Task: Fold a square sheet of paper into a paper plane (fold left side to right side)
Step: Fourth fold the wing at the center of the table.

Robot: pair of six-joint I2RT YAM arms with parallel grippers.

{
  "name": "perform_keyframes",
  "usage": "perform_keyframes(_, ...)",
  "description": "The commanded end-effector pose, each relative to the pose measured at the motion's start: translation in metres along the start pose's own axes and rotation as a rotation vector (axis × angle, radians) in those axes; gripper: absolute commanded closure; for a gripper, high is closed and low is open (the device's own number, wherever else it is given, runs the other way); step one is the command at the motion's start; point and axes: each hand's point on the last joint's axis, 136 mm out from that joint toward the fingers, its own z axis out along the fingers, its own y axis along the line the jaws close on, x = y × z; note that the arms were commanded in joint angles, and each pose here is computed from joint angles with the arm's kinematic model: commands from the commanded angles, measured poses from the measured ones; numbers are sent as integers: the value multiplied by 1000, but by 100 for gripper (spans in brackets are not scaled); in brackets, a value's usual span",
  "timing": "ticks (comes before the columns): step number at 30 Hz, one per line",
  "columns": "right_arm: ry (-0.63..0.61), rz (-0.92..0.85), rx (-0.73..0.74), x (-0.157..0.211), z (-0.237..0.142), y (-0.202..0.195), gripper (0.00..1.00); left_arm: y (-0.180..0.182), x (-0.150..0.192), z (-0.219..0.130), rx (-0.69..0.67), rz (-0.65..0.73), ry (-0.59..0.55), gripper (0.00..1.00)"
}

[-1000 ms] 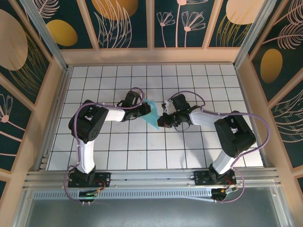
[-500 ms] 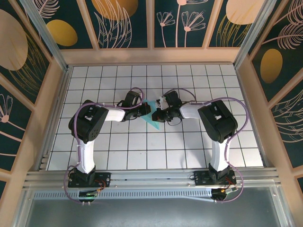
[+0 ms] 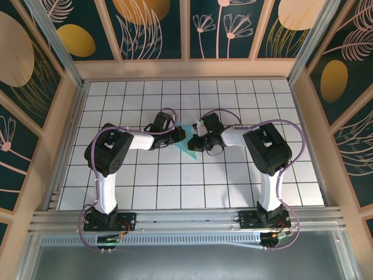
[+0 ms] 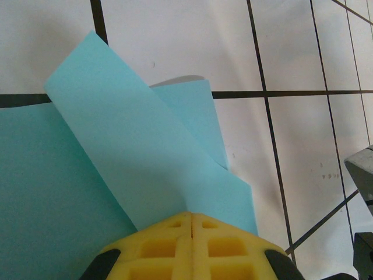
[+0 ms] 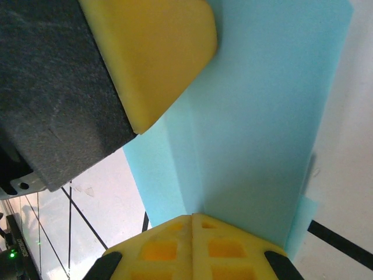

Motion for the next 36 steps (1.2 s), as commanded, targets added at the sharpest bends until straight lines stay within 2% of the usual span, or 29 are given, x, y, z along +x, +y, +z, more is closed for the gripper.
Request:
perform_keyframes(1,112,35,55,41,-4,-13,100,54,36,6,-180,-67,93,100)
perform_keyframes(18,200,37,73,89,-28,-13,100,53,35,4,-178,-63,88,100)
perform_keyframes(25,85,-30,40,58,-58,13,100,48,31,3,-164,-58,81,100)
perform_keyframes(29,-63,-35,18,19,-84,13,88,47,31,3,-157,-61,78,100)
perform_keyframes(32,-135,-45,-7,1,-92,16,84,45,31,3,-148,-65,77,100)
perform_keyframes(34,-163,-46,-22,-8,-91,18,86,45,33,3,-145,-64,82,100)
perform_keyframes(36,-182,-37,-58,-17,-88,23,96,45,34,4,-140,-68,83,100)
